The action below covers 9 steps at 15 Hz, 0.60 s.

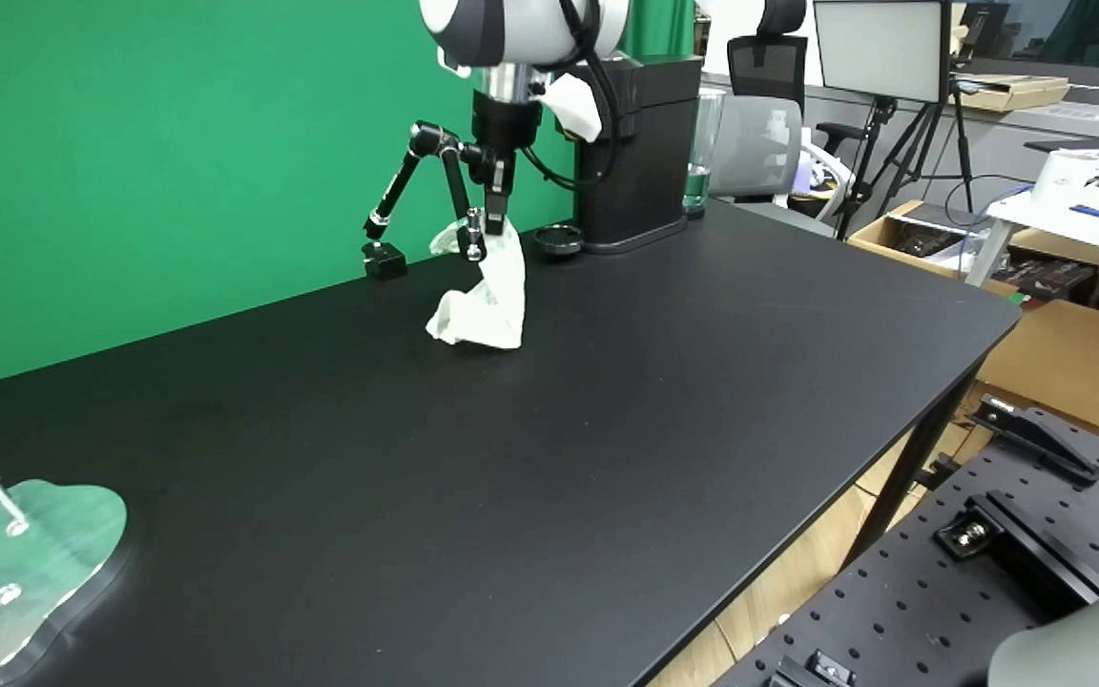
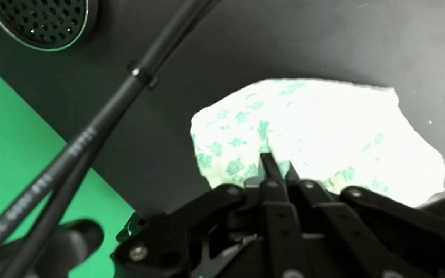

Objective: Get the white kitchen towel from the table and place it on the black object

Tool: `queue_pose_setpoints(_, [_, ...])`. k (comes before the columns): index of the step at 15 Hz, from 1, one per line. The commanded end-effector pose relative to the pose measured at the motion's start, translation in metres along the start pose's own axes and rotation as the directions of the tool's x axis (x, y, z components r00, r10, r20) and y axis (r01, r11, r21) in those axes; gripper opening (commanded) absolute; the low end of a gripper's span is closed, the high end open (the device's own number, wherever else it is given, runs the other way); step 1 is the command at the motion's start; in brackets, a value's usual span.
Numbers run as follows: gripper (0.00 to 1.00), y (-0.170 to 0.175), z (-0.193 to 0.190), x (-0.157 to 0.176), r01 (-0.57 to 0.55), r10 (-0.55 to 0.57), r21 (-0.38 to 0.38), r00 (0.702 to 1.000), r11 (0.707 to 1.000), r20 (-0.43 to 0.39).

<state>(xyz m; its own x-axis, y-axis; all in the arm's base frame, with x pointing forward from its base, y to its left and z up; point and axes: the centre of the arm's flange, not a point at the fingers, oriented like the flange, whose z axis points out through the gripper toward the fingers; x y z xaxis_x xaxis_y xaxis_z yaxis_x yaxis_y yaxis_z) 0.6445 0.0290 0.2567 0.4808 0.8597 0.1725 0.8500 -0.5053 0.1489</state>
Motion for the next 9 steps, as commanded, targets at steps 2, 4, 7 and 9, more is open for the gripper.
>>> queue_pose_setpoints(2, [0.01, -0.006, -0.078, 0.043, -0.037, 0.037, -0.021, 0.999, 0.999, 0.016])
queue_pose_setpoints(4, [0.01, -0.014, -0.101, 0.056, -0.020, 0.020, -0.030, 1.000, 0.999, 0.017])
queue_pose_setpoints(7, [0.01, -0.026, -0.124, 0.077, 0.011, -0.011, -0.031, 1.000, 0.999, 0.002])
queue_pose_setpoints(9, [0.01, -0.035, -0.130, 0.089, 0.035, -0.035, -0.010, 0.999, 0.999, -0.004])
